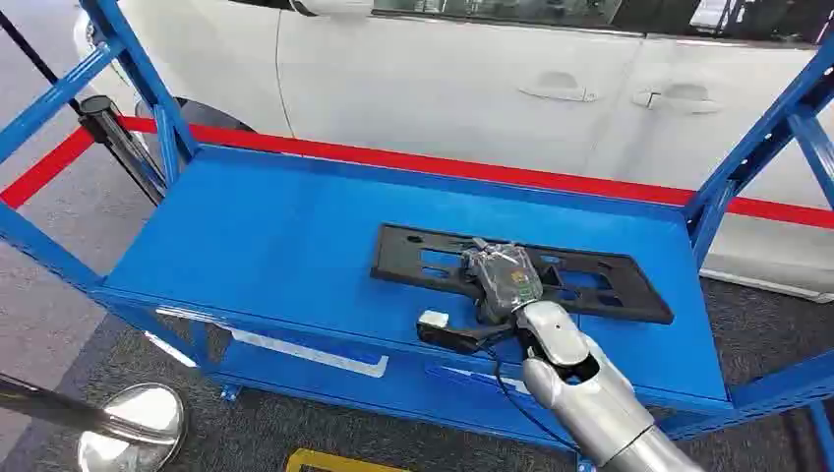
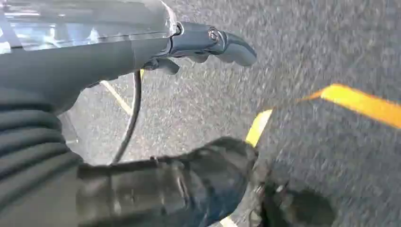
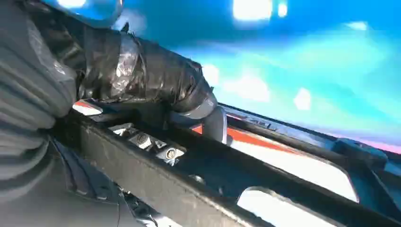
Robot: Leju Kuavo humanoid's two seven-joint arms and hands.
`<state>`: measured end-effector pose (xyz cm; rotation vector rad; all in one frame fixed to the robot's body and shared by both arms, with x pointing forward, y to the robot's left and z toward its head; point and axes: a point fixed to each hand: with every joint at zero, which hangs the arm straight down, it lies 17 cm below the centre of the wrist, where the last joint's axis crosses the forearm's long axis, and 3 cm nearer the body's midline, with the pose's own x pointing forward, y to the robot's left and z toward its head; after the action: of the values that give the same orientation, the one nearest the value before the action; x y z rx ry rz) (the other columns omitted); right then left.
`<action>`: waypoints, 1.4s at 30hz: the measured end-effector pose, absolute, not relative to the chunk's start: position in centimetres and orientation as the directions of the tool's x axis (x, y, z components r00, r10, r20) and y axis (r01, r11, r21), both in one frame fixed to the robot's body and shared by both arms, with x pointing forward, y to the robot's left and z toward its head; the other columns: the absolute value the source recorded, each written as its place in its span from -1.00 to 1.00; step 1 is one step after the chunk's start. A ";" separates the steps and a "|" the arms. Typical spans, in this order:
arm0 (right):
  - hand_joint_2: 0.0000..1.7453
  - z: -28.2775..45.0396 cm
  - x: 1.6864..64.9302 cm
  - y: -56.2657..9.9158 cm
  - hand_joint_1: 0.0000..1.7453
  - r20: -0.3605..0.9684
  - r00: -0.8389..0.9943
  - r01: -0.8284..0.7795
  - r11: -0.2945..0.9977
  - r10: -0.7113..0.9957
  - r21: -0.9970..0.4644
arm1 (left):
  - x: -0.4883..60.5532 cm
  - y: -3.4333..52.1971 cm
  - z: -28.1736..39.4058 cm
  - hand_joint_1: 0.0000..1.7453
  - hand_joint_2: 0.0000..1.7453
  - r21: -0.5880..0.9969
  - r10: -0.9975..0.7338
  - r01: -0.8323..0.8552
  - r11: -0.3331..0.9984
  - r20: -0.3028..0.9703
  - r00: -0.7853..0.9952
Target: Take the parts from the cabinet and place them on the table.
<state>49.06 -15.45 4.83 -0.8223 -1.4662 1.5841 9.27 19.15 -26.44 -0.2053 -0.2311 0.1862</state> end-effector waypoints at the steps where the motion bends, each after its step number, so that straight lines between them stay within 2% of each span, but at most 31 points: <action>1: 1.00 5.9 48.6 -14.7 1.00 0.081 -0.475 -0.106 0.034 0.877 -0.994 | 9.1 19.2 -26.5 -1.00 1.00 -0.216 0.203 -0.158 0.963 0.202 0.958; 6: 1.00 13.5 48.1 -12.8 1.00 0.086 -0.535 0.066 0.144 0.840 -0.987 | 8.3 18.8 -26.6 -1.00 1.00 -0.219 0.188 -0.150 0.964 0.168 0.968; 12: 1.00 17.1 47.2 -12.7 1.00 0.071 -0.559 0.164 0.194 0.826 -0.967 | 7.9 18.4 -26.6 -1.00 1.00 -0.223 0.172 -0.137 0.965 0.144 0.974; 31: 1.00 17.6 45.7 -12.8 1.00 0.059 -0.567 0.198 0.205 0.822 -0.959 | 7.5 18.0 -26.6 -1.00 1.00 -0.224 0.146 -0.115 0.968 0.130 0.981; 42: 1.00 18.0 44.7 -13.4 1.00 0.005 -0.574 0.252 0.183 0.819 -0.950 | 8.0 17.8 -26.5 -1.00 1.00 -0.227 0.141 -0.106 0.968 0.142 0.980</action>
<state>44.70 -13.40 17.96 -1.0025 -1.9352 1.3983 8.01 17.80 -26.50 -0.2208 -0.1582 0.1253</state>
